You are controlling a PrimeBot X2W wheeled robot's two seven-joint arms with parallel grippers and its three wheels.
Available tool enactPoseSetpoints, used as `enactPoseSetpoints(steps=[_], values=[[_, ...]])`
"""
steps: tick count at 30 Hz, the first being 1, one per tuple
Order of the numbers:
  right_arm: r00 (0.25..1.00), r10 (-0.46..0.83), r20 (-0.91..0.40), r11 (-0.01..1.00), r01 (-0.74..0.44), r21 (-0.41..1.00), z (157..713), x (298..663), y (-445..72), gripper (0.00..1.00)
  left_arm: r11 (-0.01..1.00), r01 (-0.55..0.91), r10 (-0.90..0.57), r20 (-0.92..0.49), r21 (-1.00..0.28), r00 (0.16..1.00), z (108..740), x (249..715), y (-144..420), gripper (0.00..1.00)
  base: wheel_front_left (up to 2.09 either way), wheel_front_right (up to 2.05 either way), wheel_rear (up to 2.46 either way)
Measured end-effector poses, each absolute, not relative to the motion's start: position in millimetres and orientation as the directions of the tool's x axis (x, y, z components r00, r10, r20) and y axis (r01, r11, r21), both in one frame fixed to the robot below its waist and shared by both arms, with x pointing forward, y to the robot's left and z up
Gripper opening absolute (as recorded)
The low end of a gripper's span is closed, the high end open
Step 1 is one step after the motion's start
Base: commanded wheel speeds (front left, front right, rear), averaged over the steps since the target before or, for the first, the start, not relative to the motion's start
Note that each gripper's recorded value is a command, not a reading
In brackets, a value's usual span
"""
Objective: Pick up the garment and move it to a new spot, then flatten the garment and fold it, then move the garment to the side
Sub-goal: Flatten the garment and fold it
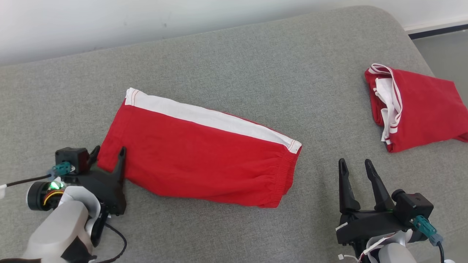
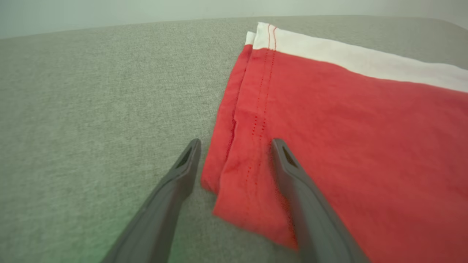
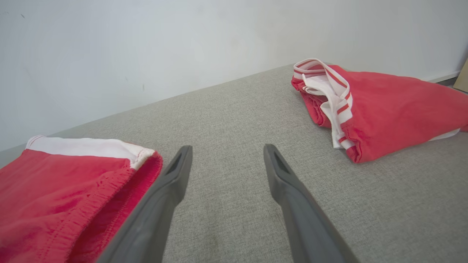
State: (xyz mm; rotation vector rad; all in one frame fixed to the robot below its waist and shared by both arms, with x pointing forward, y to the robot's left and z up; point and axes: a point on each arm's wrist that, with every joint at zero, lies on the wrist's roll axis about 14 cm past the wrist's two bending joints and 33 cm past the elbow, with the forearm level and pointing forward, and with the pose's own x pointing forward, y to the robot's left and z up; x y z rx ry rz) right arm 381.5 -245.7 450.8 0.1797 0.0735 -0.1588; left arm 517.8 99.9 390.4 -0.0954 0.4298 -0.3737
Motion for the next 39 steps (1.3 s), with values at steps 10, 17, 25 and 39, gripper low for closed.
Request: enactPoseSetpoints(steps=[10, 17, 25, 39], values=[[0.986, -0.146, -0.084, 0.970, 0.159, 0.182, 453, 376, -243, 1.00, 0.931, 0.328, -0.366, -0.402, -0.162, 0.840, 393, 509, 97, 0.00, 0.00, 0.00, 0.00], [0.987, -0.137, -0.085, 0.965, 0.153, 0.215, 452, 361, -237, 1.00, 0.953, 0.230, -0.287, -0.348, -0.196, 0.893, 413, 488, 112, 0.00, 0.00, 0.00, 0.00], [0.993, -0.095, -0.071, 0.967, 0.108, 0.231, 456, 355, -221, 1.00, 0.973, 0.109, -0.173, -0.325, -0.204, 0.930, 414, 444, 139, 0.00, 0.00, 0.00, 0.00], [0.997, -0.059, -0.042, 0.972, 0.067, 0.227, 465, 354, -210, 1.00, 0.985, -0.007, -0.041, -0.274, -0.172, 0.961, 419, 405, 175, 1.00, 0.00, 0.00, 0.00]])
